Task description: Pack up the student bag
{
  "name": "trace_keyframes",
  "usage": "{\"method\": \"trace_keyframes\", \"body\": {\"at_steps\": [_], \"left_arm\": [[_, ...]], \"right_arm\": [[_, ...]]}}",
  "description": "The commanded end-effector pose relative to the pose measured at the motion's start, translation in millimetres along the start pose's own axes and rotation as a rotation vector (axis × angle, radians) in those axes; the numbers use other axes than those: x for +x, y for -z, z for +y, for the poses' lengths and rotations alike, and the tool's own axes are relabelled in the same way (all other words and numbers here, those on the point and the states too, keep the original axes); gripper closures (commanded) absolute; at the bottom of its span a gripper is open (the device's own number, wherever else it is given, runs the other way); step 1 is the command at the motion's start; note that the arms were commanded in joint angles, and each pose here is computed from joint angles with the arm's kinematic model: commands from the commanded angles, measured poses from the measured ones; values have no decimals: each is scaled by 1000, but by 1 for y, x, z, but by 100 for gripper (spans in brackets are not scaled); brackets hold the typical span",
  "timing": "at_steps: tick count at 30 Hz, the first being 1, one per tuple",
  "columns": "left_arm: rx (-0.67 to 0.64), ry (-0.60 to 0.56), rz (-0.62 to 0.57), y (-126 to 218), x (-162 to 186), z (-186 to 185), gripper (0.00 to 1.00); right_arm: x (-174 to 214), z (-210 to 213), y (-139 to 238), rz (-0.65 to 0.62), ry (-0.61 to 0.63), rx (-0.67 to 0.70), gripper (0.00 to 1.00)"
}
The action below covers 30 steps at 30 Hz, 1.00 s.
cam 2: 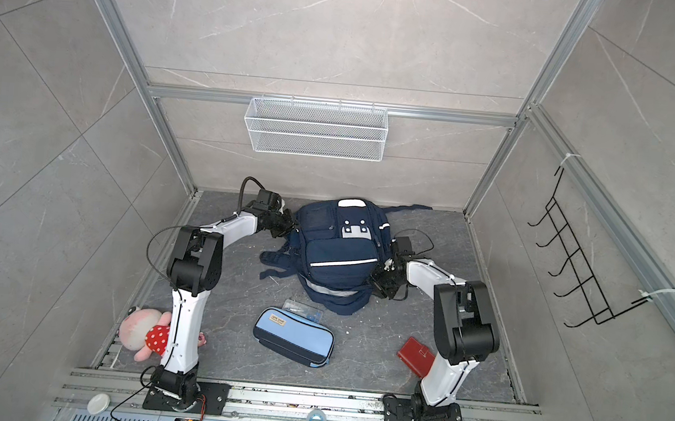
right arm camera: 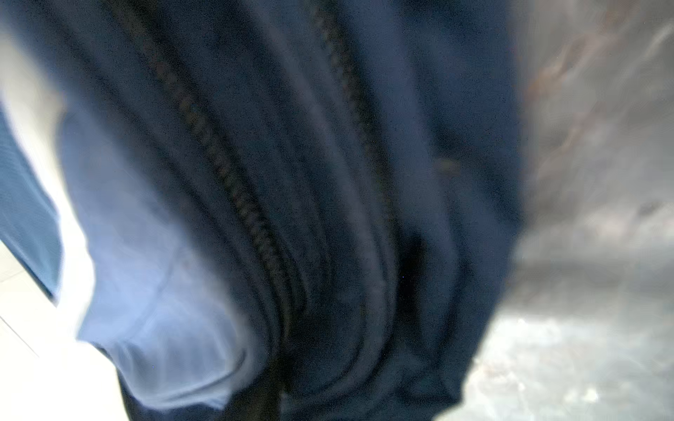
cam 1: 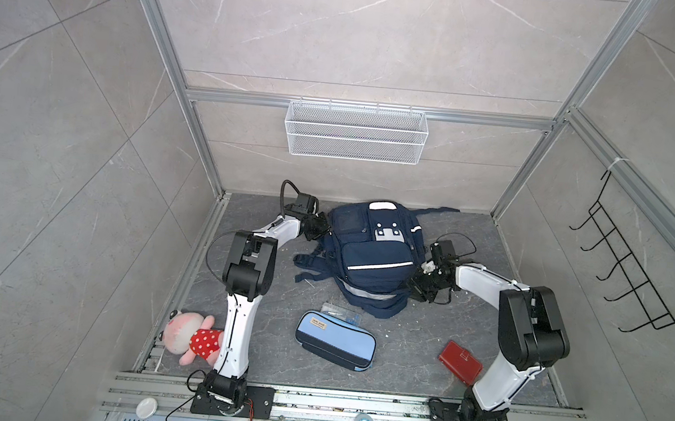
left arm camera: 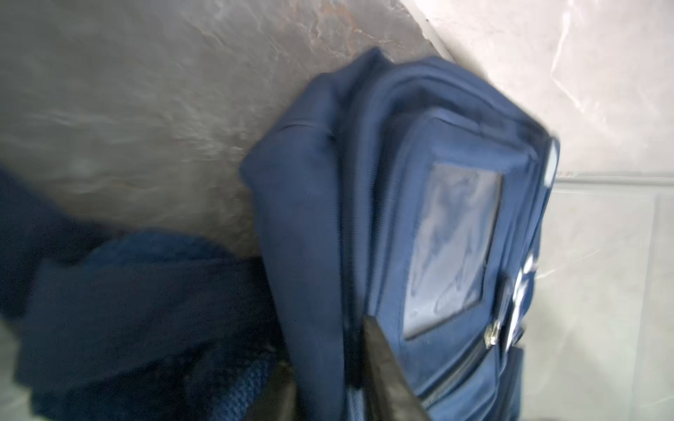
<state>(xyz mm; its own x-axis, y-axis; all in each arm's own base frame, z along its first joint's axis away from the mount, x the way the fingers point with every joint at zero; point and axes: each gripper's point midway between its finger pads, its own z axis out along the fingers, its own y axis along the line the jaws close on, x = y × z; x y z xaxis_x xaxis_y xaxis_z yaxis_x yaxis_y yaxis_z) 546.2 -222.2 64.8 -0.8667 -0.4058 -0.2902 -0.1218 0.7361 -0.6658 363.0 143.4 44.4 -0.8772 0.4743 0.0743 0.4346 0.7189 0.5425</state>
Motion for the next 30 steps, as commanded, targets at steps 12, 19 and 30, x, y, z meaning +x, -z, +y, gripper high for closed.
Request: {"method": "trace_keyframes", "body": {"at_steps": [12,19,30], "left_arm": [[-60,34,63,64,64,10,73],[-134,20,95,85,89,-2,40],[-220,6,117,141,109,-19,21]], "right_arm": [[-162,45,4,-223,189,33,80],[-197,102,43,-362,378,-7,30],[-116,96,93,-349,371,-94,12]]}}
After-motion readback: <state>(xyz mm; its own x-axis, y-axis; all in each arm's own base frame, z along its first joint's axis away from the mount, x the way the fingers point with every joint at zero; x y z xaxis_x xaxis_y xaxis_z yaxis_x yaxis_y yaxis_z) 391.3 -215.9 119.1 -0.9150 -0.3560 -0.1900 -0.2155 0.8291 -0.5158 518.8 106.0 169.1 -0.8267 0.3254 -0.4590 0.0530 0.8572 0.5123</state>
